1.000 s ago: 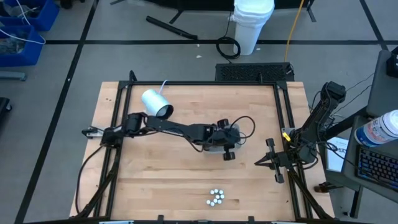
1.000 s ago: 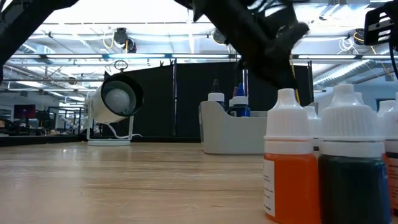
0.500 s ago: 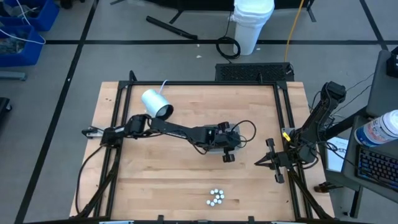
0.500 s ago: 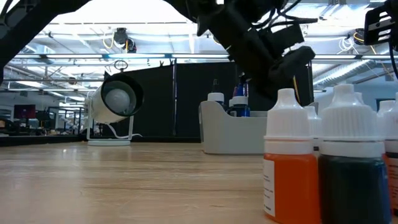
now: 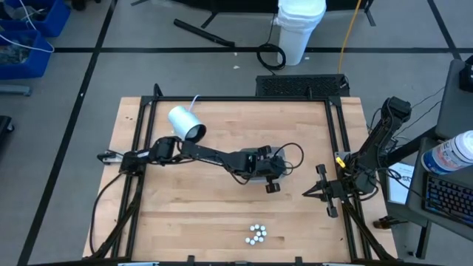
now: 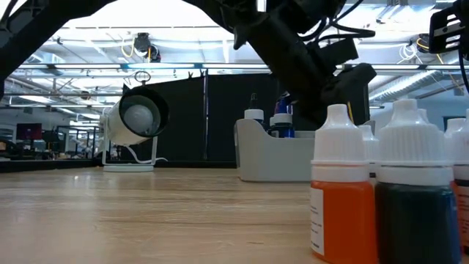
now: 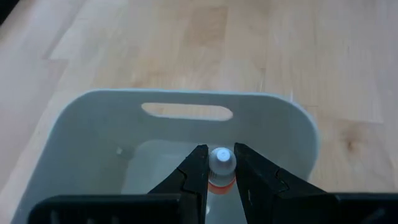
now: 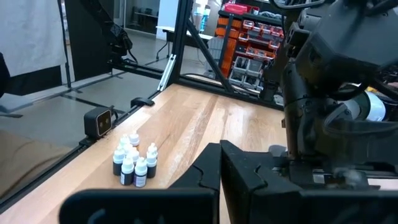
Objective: Pick & Place food coloring
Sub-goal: Put the small yellow food coloring bottle into the gray bin
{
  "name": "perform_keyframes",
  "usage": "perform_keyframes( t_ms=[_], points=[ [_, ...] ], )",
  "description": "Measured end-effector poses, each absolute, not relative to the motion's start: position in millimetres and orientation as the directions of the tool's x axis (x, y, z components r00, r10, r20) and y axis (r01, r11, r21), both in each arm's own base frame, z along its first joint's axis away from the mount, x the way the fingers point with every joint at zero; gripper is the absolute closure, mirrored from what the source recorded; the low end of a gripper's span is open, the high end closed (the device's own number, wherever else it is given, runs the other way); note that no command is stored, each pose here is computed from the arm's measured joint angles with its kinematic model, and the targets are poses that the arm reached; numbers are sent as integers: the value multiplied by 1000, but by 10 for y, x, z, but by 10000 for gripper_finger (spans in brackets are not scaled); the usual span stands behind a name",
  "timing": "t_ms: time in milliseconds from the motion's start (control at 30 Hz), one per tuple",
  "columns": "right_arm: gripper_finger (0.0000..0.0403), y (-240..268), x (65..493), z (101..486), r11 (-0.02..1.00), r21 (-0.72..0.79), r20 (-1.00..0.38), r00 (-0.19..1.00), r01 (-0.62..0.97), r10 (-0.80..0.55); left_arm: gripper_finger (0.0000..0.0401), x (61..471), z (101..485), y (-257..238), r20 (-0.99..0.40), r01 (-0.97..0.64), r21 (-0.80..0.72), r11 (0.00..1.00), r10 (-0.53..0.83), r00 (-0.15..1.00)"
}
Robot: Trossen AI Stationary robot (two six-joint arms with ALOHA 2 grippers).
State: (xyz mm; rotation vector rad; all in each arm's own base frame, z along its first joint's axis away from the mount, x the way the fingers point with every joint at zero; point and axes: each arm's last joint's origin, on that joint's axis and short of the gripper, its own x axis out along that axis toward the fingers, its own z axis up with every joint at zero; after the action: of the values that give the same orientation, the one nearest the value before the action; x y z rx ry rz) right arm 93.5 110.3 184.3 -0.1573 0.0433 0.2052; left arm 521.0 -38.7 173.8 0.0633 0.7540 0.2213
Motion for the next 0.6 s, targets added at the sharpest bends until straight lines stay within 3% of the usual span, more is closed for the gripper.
perform_keyframes(
  t_ms=[600],
  points=[
    [403,1103,935,1844,967,-152,-58,978,-207,200,326,5208,1737,-384,-678,-248,30,968,202,707]
  ],
)
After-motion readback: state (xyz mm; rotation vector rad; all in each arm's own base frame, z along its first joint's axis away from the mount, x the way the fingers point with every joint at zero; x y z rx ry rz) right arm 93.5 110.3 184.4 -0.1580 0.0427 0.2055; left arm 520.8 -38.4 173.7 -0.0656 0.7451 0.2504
